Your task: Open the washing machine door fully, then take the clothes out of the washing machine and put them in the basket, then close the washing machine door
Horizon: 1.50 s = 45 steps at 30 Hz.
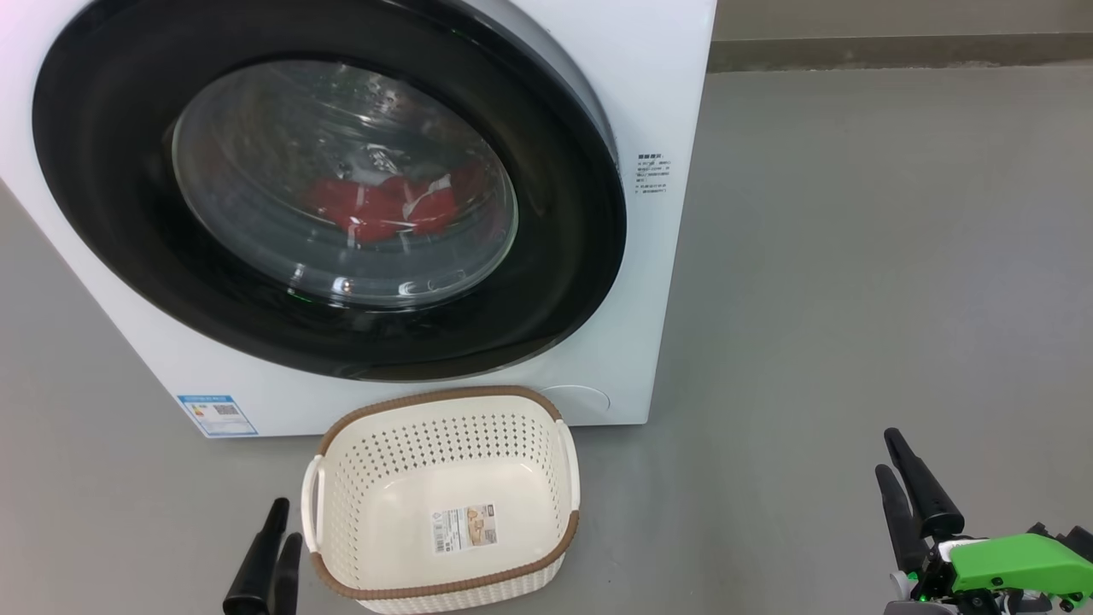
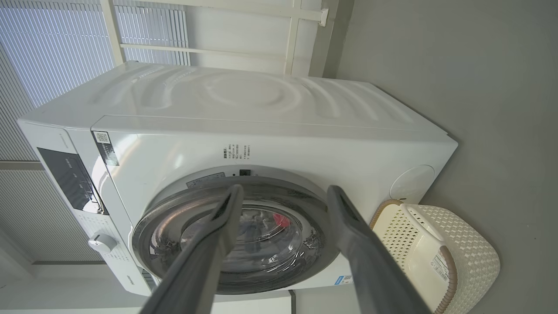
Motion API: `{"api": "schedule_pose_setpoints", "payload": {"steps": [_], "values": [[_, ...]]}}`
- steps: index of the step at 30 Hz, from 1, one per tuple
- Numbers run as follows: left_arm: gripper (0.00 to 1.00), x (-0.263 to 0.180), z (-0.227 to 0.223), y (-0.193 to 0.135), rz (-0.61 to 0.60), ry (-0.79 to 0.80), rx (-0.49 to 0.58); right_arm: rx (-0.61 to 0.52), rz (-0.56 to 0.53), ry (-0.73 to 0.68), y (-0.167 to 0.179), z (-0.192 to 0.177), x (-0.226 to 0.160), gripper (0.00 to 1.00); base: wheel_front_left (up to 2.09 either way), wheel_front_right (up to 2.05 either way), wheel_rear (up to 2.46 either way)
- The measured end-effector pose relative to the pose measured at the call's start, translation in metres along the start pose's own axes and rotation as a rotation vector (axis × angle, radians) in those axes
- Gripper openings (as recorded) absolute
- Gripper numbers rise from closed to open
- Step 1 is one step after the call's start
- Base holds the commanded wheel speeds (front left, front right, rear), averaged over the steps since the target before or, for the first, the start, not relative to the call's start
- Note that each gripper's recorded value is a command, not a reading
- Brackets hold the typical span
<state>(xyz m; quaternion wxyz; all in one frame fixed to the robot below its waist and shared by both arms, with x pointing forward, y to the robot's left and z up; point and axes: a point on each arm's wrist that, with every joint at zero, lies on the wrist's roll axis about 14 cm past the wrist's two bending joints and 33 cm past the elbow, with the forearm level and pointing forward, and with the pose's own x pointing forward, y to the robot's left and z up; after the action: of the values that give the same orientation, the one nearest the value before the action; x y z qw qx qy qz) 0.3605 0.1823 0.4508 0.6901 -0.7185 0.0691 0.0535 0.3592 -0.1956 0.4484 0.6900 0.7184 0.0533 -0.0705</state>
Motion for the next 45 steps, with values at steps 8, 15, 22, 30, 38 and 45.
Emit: {"api": "schedule_pose_setpoints", "payload": {"steps": [8,15,22,30,38,45], "values": [[1.00,0.000,0.002,-0.006,-0.015,-0.017,0.049,-0.039,-0.002,0.017,0.000,-0.007,0.001,1.00,0.00,0.00,0.00],[1.00,0.000,0.004,-0.007,-0.017,-0.030,0.131,-0.125,-0.011,0.030,-0.002,-0.012,0.001,1.00,0.00,0.00,0.00],[1.00,0.000,0.005,-0.010,-0.022,-0.036,0.225,-0.190,-0.017,0.033,-0.004,-0.013,0.001,1.00,0.00,0.00,0.00],[1.00,-0.004,0.006,-0.006,-0.006,-0.045,0.375,-0.316,-0.024,0.048,-0.007,-0.015,0.002,1.00,0.00,0.00,0.00],[1.00,-0.003,0.003,-0.010,-0.007,-0.042,0.518,-0.423,-0.026,0.066,-0.010,-0.021,0.001,1.00,0.00,0.00,0.00],[1.00,-0.007,0.002,-0.006,0.013,-0.047,0.639,-0.522,-0.016,0.071,-0.010,-0.024,0.001,1.00,0.00,0.00,0.00]]}}
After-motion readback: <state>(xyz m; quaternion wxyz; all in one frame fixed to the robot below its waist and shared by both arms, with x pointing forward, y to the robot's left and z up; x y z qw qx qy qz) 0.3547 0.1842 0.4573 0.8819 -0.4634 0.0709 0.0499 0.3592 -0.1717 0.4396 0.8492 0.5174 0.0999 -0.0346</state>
